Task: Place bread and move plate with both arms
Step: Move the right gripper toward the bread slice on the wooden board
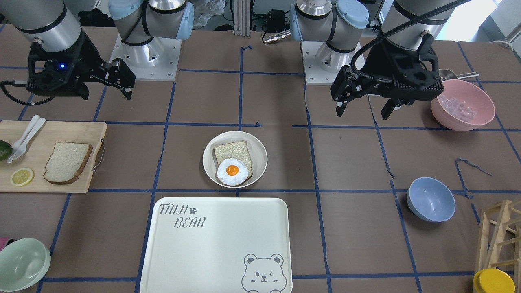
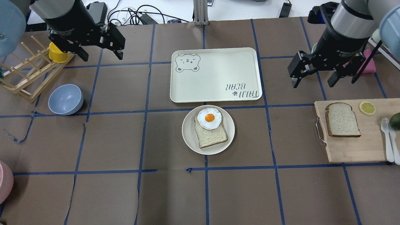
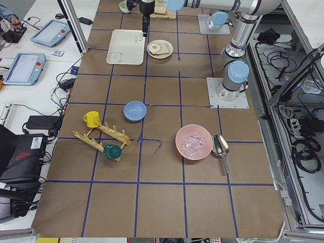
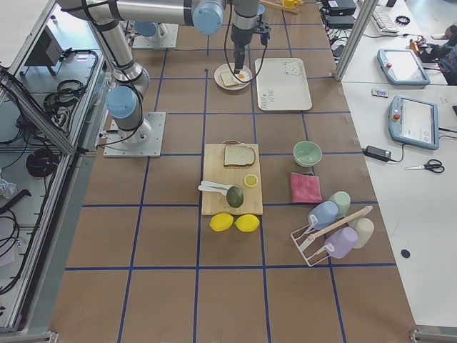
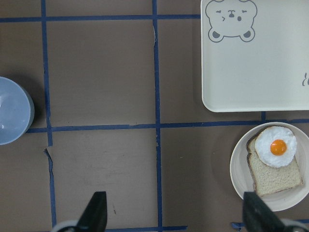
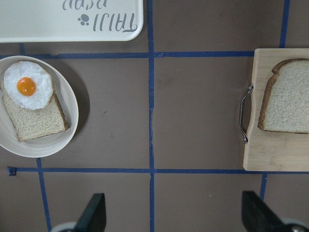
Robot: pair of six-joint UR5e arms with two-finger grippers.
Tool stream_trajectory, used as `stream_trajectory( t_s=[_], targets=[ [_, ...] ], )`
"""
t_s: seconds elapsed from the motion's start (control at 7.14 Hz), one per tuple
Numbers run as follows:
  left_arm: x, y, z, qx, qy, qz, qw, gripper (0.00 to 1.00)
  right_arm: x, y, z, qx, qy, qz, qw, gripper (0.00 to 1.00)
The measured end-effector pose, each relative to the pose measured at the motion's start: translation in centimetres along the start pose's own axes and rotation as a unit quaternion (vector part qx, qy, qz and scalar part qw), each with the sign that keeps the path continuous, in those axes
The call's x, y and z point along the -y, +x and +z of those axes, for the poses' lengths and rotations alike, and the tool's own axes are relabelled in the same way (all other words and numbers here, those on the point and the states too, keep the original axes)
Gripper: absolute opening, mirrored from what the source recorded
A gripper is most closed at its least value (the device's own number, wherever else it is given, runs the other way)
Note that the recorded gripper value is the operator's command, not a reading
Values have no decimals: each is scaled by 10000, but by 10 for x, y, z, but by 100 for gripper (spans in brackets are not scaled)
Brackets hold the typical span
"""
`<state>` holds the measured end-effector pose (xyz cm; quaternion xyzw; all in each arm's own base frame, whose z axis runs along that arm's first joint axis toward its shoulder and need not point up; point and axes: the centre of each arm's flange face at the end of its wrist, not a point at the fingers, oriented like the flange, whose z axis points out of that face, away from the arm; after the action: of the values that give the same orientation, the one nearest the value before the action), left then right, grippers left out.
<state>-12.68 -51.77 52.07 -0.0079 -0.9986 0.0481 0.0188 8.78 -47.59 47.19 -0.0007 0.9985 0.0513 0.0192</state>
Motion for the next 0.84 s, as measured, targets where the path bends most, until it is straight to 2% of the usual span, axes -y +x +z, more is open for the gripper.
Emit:
stream_trajectory(
  t_s=[0.84],
  targets=[
    [-1,0,-1,0,4,8,10000,100,1,1,1,-40,9,-2,10000,100]
  ],
)
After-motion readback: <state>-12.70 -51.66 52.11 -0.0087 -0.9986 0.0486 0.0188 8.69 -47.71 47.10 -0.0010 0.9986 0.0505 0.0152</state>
